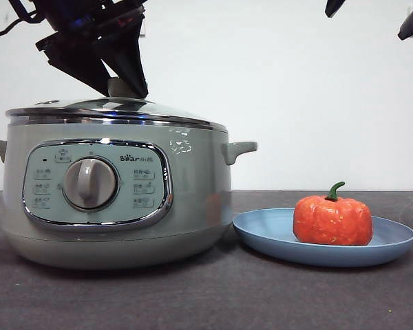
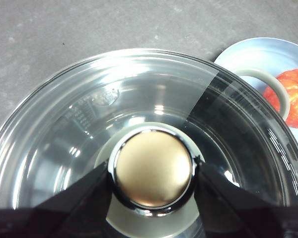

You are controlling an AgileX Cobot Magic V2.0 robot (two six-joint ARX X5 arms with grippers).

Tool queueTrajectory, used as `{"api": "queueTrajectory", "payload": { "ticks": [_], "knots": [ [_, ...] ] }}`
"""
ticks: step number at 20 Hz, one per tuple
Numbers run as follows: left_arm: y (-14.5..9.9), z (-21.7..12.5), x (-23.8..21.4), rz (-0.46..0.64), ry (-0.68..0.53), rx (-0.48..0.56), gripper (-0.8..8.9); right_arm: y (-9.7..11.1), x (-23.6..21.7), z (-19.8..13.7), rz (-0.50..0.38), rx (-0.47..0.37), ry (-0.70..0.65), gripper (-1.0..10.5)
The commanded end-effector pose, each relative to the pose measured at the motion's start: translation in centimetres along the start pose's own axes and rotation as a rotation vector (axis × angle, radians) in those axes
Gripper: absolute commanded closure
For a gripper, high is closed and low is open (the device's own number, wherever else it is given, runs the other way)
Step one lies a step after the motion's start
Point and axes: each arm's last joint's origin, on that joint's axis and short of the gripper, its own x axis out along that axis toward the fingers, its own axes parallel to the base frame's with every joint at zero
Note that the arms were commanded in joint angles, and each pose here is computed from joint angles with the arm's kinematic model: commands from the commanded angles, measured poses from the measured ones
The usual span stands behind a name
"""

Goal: Take the pumpkin out from the steamer,put the pumpkin in the blue plate,close the lid

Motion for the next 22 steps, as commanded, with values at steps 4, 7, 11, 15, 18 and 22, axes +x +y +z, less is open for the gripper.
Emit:
{"api": "queueTrajectory", "payload": {
  "ticks": [4, 7, 11, 15, 18, 22],
  "knots": [
    [0.0, -0.3, 0.1, 0.0, 0.042, -0.006, 4.42, 0.0, 0.2, -0.3, -0.005, 0.005, 0.015, 4.1],
    [0.0, -0.3, 0.0, -0.002, 0.038, -0.01, 4.4, 0.0, 0.2, -0.3, -0.005, 0.005, 0.015, 4.1],
    [0.0, 0.2, -0.7, 0.001, 0.022, -0.023, 4.4, 0.0, 0.2, -0.3, -0.005, 0.005, 0.018, 4.1],
    [-0.1, 1.2, -3.4, 0.004, 0.009, -0.022, 4.4, -0.1, 0.2, -0.5, -0.007, 0.004, 0.032, 4.1],
    [-0.3, 1.6, -6.8, 0.003, 0.027, -0.023, 4.41, -0.1, 0.0, -0.5, 0.0, 0.004, 0.032, 4.2],
    [-0.6, 1.1, -11.8, 0.004, -0.036, -0.018, 6.26, -0.1, -1.2, -0.4, 0.009, 0.006, -0.023, 7.1]
  ]
}}
